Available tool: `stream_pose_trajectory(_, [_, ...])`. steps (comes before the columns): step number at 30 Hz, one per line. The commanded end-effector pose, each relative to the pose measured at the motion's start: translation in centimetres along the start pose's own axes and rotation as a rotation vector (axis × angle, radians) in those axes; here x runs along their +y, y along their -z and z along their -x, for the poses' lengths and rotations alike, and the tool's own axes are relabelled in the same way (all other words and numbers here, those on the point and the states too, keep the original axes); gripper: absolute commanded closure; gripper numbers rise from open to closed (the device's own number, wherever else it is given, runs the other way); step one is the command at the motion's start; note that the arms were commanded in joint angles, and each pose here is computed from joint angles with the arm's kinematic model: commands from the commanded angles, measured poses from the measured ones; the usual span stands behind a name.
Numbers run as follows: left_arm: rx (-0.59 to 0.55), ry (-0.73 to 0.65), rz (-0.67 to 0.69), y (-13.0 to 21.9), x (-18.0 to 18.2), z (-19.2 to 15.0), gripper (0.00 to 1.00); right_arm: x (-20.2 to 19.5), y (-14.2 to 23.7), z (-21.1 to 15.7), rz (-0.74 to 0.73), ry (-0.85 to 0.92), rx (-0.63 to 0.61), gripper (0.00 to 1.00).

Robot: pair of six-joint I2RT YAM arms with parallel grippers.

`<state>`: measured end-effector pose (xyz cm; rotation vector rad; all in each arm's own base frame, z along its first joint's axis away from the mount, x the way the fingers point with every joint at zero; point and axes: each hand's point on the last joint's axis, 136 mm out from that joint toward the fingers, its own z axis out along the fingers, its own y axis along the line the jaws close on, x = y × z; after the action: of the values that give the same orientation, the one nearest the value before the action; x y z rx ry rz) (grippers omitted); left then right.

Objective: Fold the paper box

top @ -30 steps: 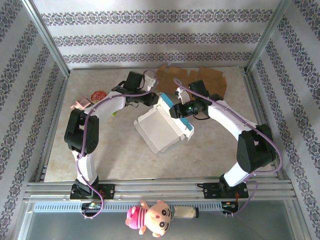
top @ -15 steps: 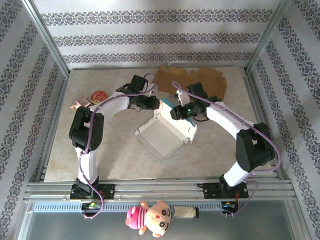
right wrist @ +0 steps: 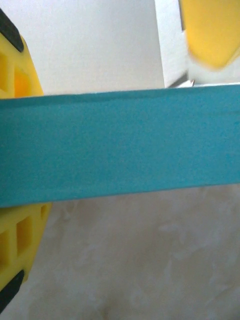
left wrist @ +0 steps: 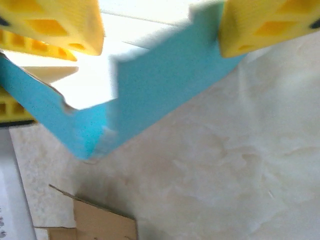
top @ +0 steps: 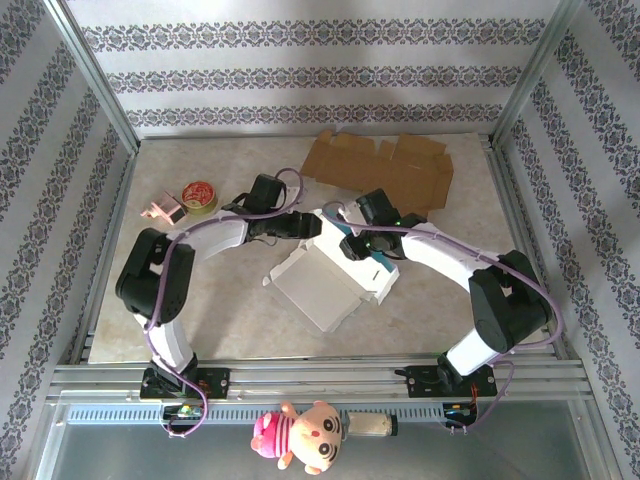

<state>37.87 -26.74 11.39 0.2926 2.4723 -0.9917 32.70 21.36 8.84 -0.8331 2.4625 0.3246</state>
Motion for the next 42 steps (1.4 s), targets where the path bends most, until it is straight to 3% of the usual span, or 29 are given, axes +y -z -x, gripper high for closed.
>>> stream_pose_trajectory(1, [-0.115,-0.195,-0.006,2.9,-2.3,1.7,0.28,-1.0,0.7,0.5,-0.084,0.069,-0.033,0.65])
stream_pose_trajectory(4, [-0.158,-0.303,0.018,4.7,-2.7,1.5,0.22,-1.1,0.9,0.5,-0.109,0.097,-0.034,0.66])
stream_pose_trajectory(7, [-0.225,-0.344,0.101,6.8,-1.9,2.5,0.21,-0.9,1.1,0.7,-0.132,0.140,-0.044,0.67])
stream_pose_trajectory(10, [-0.250,-0.302,0.232,8.5,0.9,3.8,0.21,-0.6,1.2,0.9,-0.163,0.192,-0.058,0.68])
stream_pose_trajectory(13, [-0.186,-0.263,0.298,8.8,3.0,4.0,0.23,-0.7,1.5,1.1,-0.216,0.250,-0.063,0.71])
stream_pose_trajectory(17, [-0.118,-0.279,0.290,7.8,4.1,3.3,0.30,-0.7,1.9,1.5,-0.296,0.345,-0.064,0.73])
stream_pose_trajectory(24, [-0.059,-0.110,0.325,7.3,8.0,4.2,0.45,-0.1,2.6,2.6,-0.437,0.555,-0.079,0.78])
stream_pose_trajectory(30, [0.086,-0.069,0.263,4.0,9.1,3.4,0.58,0.5,1.9,2.5,-0.405,0.562,-0.068,0.78])
stream_pose_trajectory(34, [0.144,-0.058,0.156,2.2,8.4,2.2,0.58,0.8,1.5,2.4,-0.351,0.504,-0.070,0.78])
stream_pose_trajectory(42, [0.137,-0.076,0.239,2.3,10.2,2.1,0.54,0.9,1.5,3.3,-0.103,0.274,-0.134,0.79])
